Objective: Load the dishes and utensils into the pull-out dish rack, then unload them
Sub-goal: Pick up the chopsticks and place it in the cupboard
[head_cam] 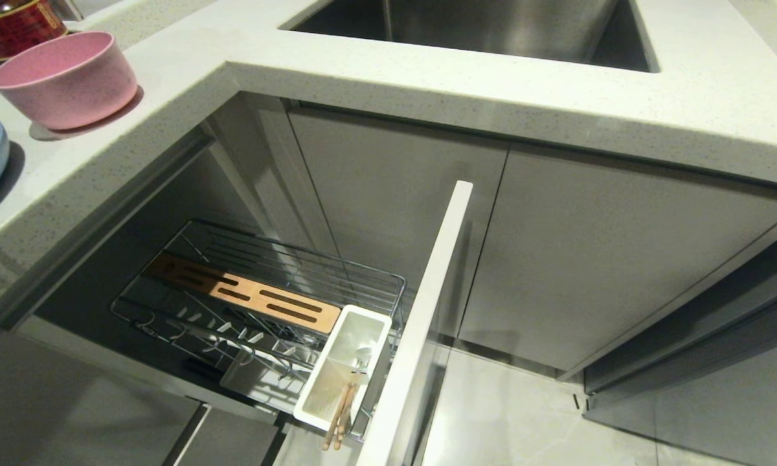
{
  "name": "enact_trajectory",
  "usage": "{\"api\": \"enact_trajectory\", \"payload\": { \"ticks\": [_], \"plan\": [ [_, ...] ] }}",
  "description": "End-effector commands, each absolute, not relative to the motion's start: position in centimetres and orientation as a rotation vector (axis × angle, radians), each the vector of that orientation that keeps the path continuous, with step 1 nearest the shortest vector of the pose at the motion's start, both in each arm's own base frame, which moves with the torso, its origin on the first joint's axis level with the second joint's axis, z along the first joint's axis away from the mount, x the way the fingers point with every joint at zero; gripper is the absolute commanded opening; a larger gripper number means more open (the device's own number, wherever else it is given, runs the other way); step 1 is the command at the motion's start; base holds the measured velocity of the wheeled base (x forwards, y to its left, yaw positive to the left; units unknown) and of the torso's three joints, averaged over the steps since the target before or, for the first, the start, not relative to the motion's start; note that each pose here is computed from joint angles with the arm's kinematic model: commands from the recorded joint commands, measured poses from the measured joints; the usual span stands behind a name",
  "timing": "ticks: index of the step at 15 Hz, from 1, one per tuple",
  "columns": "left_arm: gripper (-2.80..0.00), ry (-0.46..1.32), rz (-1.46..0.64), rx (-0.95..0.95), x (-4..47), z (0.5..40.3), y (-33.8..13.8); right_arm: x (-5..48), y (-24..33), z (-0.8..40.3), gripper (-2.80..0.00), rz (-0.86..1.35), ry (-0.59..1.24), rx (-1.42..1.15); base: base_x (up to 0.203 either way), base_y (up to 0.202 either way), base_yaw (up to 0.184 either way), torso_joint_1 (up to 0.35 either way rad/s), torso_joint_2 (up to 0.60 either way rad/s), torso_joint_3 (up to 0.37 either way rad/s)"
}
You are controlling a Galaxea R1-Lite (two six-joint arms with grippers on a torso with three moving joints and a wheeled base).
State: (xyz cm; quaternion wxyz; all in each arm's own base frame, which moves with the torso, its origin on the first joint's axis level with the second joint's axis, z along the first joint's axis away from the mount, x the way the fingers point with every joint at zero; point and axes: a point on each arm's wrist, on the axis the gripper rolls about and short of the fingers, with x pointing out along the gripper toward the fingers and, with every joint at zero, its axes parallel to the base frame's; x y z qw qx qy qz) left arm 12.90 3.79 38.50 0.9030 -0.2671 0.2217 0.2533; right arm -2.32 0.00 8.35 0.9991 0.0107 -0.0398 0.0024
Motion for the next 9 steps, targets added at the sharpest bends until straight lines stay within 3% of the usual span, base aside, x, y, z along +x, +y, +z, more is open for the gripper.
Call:
{"api": "enact_trajectory", "payload": {
  "ticks": [1,9],
  "plan": [
    [-2.80,0.463,0.524,-0.555,12.8,38.5,3.7,-2.1,0.0,7.6,-2.80,0.005,-0.055,0.022,0.000,0.000,0.000,0.000,0.00,0.000],
    [-2.80,0.431,0.521,-0.570,11.6,38.8,3.4,-2.1,0.0,7.6,-2.80,0.005,-0.055,0.022,0.000,0.000,0.000,0.000,0.00,0.000]
  ]
}}
